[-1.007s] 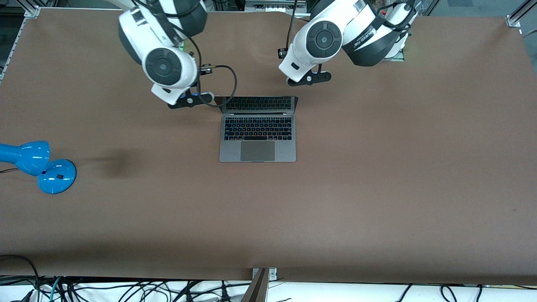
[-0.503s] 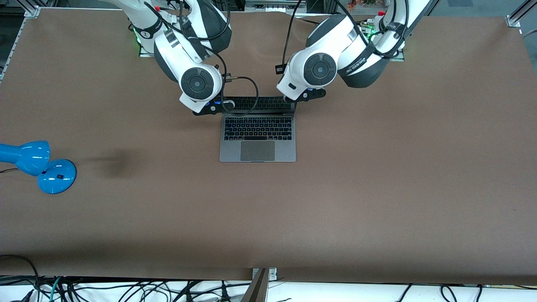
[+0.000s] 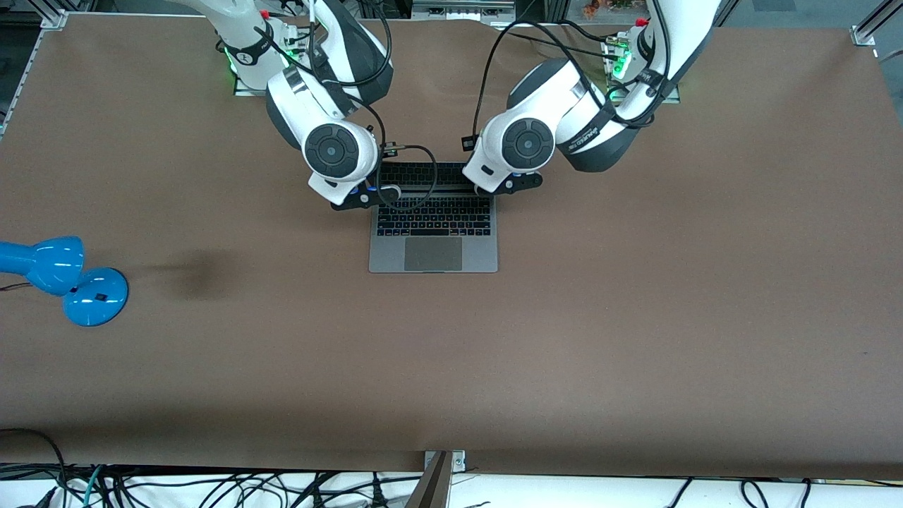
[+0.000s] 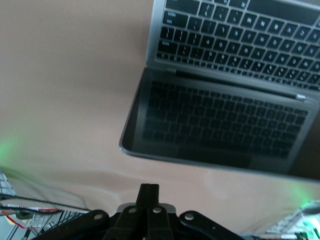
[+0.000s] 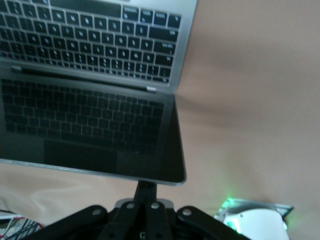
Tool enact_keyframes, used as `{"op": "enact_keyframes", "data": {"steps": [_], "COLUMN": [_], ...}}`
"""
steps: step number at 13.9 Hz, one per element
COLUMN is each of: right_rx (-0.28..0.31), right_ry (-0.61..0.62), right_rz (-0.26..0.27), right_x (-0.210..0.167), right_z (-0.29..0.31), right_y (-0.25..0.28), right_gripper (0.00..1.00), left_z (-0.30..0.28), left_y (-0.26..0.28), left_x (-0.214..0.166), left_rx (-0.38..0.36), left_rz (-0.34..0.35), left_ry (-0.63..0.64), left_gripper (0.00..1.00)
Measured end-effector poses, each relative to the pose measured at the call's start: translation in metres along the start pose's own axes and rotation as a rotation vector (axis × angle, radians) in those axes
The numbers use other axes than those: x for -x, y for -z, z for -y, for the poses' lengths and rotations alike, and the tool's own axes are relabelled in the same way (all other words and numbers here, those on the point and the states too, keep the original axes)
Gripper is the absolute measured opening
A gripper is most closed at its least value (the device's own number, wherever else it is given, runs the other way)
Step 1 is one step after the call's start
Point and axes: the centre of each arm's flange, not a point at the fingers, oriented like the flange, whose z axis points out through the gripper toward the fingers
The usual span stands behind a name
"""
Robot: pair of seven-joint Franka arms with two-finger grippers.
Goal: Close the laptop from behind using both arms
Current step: 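Lower both grippers behind the raised laptop screen, then push the laptop screen down toward the keyboard with both grippers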
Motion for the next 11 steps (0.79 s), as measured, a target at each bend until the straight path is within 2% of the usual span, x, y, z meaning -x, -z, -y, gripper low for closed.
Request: {"op": "enact_keyframes", "data": {"steps": [5,11], "right_rx": [-0.028,-0.047], "right_ry": [-0.001,0.007], "right_rz": [-0.058,-0.094], "right_x": [-0.015,-0.04], "right_z": [-0.007,-0.022], "right_y": [0.002,-0.007], "right_gripper": [0.01,0.01], "left_z": [-0.006,-0.012], "left_y": [-0.002,0.001], "left_x": [-0.027,-0.065], "left_rx": [0.034,0.032], "left_rz": [-0.014,-0.057], "left_ry": [0.012,0.026], "left_gripper": [0.01,0.01]}}
